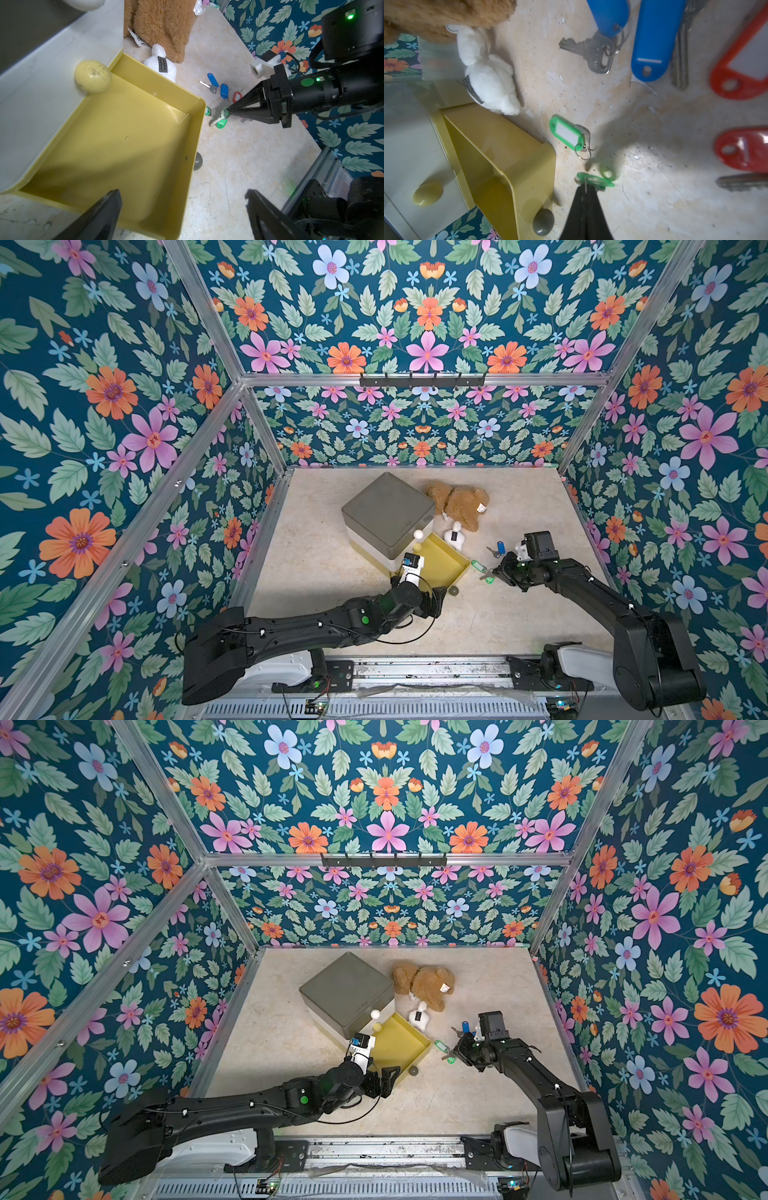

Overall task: Take the keys out of the drawer
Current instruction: Place the key at the center of the board.

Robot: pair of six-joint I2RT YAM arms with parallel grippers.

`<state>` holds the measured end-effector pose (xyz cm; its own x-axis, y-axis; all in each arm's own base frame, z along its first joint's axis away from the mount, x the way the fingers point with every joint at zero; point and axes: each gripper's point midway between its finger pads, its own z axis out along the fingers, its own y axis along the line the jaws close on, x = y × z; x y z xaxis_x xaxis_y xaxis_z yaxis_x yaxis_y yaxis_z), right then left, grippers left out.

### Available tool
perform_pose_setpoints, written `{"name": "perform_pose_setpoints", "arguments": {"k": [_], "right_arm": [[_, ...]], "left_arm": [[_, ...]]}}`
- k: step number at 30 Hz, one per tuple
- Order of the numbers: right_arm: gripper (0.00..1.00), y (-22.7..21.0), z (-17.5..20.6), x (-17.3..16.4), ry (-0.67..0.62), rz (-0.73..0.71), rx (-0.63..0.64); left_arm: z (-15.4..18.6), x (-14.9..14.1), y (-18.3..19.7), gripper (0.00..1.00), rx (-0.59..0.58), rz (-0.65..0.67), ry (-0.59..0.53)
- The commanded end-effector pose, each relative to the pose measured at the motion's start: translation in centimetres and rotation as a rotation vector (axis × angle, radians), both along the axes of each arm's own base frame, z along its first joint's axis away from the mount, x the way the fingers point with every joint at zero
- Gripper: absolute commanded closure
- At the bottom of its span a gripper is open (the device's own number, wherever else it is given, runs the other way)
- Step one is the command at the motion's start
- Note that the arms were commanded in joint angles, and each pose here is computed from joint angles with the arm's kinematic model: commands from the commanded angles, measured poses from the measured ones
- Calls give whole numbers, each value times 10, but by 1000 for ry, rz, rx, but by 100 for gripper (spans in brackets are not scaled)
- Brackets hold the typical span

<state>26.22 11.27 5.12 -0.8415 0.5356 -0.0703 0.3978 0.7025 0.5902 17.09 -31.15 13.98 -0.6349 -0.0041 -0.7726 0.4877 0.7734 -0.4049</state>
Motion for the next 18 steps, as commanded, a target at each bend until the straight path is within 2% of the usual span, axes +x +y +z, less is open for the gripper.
{"name": "perform_pose_setpoints", "arguments": {"k": [1,12,18], "right_arm": [[100,-5,-4,6,-20,9,-34],[100,-14,-18,4,13,0,-82],[91,-15,-15,5,10,0,-85]], "left_arm": [[1,1,3,1,-2,15,-4],[1,3,6,1,-3,29,-9],[2,3,5,1,0,28,-12]]}}
